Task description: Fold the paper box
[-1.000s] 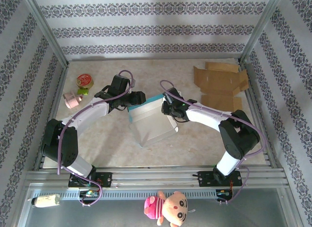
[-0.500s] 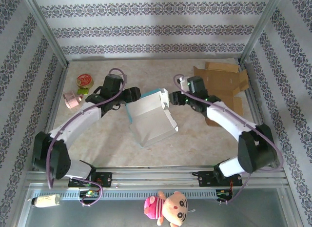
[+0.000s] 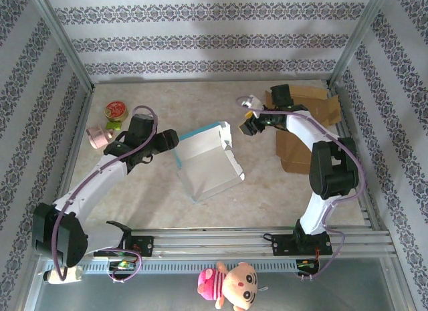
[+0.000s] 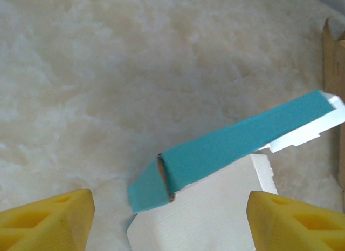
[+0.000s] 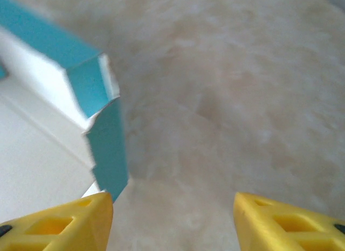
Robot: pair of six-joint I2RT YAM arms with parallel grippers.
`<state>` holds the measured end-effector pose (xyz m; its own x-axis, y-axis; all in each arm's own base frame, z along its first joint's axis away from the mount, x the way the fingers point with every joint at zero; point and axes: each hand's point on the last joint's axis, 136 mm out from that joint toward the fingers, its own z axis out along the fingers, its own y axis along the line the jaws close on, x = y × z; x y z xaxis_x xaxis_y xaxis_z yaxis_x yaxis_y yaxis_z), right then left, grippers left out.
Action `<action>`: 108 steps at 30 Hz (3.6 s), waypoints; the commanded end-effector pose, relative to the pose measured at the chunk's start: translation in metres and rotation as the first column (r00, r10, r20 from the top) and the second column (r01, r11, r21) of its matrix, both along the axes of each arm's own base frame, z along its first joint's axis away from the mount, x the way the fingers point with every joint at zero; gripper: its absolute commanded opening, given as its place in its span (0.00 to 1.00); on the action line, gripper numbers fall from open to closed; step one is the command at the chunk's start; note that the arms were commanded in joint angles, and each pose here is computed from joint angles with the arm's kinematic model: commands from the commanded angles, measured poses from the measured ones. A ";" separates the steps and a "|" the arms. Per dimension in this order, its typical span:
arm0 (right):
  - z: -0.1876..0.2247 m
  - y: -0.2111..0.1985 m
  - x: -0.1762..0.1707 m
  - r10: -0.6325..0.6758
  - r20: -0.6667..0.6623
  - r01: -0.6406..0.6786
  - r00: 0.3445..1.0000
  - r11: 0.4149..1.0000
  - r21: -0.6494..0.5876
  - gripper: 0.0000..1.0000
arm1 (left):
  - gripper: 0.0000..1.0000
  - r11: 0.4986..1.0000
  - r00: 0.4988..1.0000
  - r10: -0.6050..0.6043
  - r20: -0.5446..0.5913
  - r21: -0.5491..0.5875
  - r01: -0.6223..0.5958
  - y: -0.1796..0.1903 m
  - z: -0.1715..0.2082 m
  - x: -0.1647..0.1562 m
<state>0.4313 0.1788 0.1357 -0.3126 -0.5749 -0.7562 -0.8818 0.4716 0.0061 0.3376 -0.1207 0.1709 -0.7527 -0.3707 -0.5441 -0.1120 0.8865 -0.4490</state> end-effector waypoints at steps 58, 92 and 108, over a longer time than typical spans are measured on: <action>-0.042 0.122 -0.004 0.189 -0.161 -0.207 0.969 0.973 -0.105 0.41 | 0.59 0.974 0.994 -0.105 0.010 -0.202 0.105 -0.028 -0.036 0.048; -0.069 0.146 -0.014 0.038 -0.194 -0.071 0.980 0.984 -0.166 0.04 | 0.59 0.973 0.995 -0.100 -0.015 -0.210 0.095 -0.024 -0.048 0.052; -0.109 0.158 -0.016 -0.158 -0.272 0.101 0.949 0.972 -0.212 0.13 | 0.59 0.974 0.996 -0.091 -0.008 -0.211 0.088 -0.022 -0.048 0.052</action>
